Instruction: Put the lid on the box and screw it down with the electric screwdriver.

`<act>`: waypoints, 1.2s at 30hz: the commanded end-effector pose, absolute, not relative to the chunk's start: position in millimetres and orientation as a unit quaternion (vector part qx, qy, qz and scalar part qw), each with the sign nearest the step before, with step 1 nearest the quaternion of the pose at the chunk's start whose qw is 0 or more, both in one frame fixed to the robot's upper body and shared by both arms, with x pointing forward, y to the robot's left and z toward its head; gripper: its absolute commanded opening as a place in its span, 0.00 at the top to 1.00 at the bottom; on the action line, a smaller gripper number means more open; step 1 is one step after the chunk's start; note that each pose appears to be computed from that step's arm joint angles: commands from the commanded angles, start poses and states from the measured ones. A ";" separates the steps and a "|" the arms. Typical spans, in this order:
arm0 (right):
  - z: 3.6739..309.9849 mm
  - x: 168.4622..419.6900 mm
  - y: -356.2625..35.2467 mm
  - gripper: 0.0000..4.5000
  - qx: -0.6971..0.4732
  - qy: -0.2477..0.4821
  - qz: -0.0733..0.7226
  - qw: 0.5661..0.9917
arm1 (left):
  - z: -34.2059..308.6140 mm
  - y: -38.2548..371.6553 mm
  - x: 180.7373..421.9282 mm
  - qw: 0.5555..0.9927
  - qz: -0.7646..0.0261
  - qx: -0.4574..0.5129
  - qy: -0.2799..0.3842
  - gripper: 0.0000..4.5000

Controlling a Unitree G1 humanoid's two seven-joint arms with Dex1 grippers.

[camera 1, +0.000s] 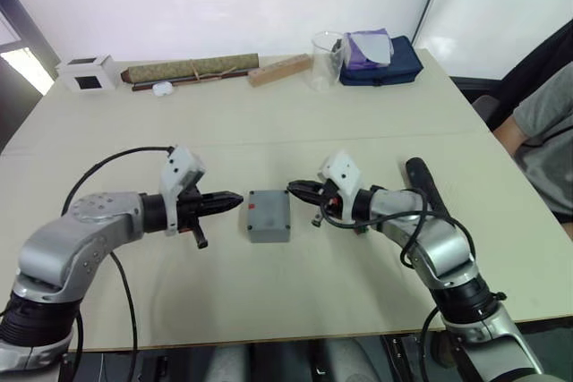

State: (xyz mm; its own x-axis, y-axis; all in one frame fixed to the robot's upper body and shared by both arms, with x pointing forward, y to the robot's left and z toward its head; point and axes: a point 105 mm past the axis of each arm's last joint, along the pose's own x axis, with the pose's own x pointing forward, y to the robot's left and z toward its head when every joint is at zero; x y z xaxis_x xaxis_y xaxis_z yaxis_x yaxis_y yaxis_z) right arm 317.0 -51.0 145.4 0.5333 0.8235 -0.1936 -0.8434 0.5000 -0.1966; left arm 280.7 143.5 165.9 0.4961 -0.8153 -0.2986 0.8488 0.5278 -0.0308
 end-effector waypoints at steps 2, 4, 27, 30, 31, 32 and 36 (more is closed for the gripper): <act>158.9 316.0 -44.4 0.99 -0.139 0.008 0.488 0.861 | 173.9 138.6 279.9 0.861 -0.490 0.073 0.120 1.00; 158.8 316.0 -43.5 0.99 -0.139 0.009 0.490 0.861 | 173.4 138.4 280.1 0.860 -0.490 0.073 0.121 1.00; 158.9 318.6 -47.6 0.24 -0.158 0.007 0.478 0.864 | 170.2 139.0 292.9 0.884 -0.445 0.076 0.120 1.00; 171.5 323.4 -58.3 0.24 -0.156 -0.006 0.447 0.881 | 182.0 139.0 305.2 0.905 -0.410 0.081 0.082 1.00; 180.5 329.1 -72.7 0.24 -0.166 -0.010 0.411 0.896 | 196.2 135.1 310.5 0.910 -0.410 0.049 0.042 1.00; 186.6 332.2 -83.6 0.24 -0.174 -0.013 0.384 0.906 | 206.1 132.3 313.3 0.912 -0.410 0.024 0.013 1.00; 206.9 340.9 -123.4 0.24 -0.174 -0.005 0.316 0.933 | 210.5 119.9 312.3 0.901 -0.434 0.022 0.004 1.00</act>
State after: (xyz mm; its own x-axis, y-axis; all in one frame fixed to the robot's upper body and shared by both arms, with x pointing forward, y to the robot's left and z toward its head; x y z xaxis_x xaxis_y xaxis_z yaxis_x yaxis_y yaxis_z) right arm 341.8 -113.1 183.8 0.7688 0.6167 -0.1689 -0.6357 0.7085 -0.3064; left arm 315.9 122.1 201.0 0.6420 -0.7650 -0.0515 0.7659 0.6429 -0.0025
